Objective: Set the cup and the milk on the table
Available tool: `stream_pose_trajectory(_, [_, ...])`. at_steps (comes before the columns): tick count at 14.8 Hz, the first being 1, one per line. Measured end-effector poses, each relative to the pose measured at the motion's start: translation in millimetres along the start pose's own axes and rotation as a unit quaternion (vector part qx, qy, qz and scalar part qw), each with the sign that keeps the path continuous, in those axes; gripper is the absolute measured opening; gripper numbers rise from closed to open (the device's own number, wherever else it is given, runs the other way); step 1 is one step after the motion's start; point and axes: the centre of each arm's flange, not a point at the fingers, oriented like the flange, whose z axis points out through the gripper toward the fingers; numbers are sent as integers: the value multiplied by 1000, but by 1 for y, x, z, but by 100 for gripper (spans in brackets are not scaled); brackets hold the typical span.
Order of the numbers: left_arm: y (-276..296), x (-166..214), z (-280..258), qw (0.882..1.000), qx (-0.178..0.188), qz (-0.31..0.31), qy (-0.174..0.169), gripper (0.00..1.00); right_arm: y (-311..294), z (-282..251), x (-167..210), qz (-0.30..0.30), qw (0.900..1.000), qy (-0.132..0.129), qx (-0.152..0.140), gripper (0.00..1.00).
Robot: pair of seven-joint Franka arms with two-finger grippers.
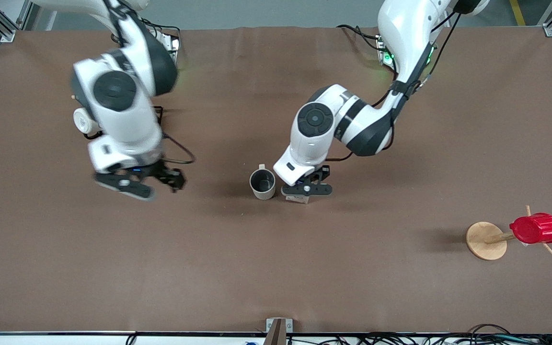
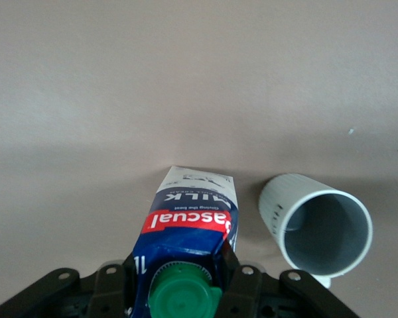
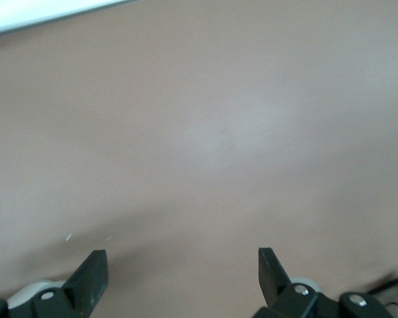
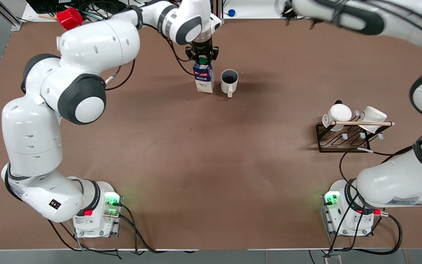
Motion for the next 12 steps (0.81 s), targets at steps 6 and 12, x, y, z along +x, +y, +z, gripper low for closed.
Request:
stream_pose_trajectory(6, [15, -9, 0, 1000, 3, -24, 1, 43, 183, -64, 59, -35, 999, -23, 20, 100])
stream_pose_trajectory(12, [12, -10, 1, 999, 19, -40, -4, 43, 251, -142, 32, -92, 990, -85, 65, 100])
